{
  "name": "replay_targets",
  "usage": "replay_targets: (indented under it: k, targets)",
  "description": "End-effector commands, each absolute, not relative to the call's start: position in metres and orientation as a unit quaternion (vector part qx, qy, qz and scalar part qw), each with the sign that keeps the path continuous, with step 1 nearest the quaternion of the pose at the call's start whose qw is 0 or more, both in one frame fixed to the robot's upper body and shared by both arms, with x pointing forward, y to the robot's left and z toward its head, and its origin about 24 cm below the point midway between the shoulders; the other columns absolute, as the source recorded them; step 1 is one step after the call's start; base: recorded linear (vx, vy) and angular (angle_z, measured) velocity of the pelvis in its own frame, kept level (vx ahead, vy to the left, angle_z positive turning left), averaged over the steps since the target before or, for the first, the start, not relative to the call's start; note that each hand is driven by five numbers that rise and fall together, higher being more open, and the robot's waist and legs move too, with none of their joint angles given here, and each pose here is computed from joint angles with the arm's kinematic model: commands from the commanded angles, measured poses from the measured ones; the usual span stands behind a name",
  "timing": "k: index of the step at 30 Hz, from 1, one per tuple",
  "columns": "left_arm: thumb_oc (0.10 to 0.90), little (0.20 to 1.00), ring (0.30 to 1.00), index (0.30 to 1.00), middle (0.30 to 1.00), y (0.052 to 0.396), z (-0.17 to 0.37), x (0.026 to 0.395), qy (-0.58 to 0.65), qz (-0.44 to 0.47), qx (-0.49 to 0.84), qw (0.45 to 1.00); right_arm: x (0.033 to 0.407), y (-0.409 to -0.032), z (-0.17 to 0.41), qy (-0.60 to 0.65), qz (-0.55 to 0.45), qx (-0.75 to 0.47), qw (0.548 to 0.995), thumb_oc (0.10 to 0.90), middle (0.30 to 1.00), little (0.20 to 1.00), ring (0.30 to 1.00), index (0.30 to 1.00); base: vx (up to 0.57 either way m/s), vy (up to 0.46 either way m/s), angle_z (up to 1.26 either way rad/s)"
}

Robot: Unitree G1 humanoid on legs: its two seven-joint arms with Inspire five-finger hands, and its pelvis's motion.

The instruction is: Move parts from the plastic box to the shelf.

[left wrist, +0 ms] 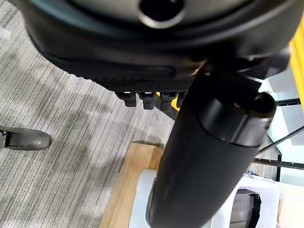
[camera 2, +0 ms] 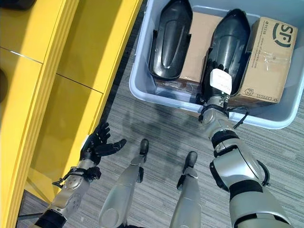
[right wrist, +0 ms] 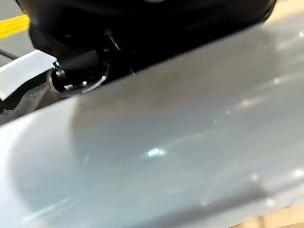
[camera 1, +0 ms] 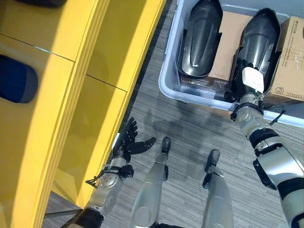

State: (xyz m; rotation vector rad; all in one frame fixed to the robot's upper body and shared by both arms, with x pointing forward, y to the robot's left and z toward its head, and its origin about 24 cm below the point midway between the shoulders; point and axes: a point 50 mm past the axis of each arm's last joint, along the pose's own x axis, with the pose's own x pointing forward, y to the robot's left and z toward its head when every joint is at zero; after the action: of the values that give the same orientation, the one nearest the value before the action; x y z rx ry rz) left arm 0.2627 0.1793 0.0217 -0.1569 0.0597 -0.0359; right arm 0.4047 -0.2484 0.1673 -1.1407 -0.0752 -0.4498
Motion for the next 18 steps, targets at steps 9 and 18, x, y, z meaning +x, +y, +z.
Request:
replay_targets:
  k: [9,18]
  targets:
    - [0.9,1.0,1.0,1.0,1.0,0.179,0.048,0.263,-0.046,-0.039,-0.064,0.996,0.376,-0.286,0.107,0.073,-0.224,-0.502,0.832,0.4,0.3,0.3,0.3,0.3,0.0,0.0,0.0]
    - [0.9,1.0,1.0,1.0,1.0,0.193,0.037,0.258,-0.022,0.008,-0.067,0.997,0.366,-0.243,0.104,-0.055,-0.178,-0.467,0.865,0.4,0.3,0.3,0.3,0.3,0.04,-0.002,0.04]
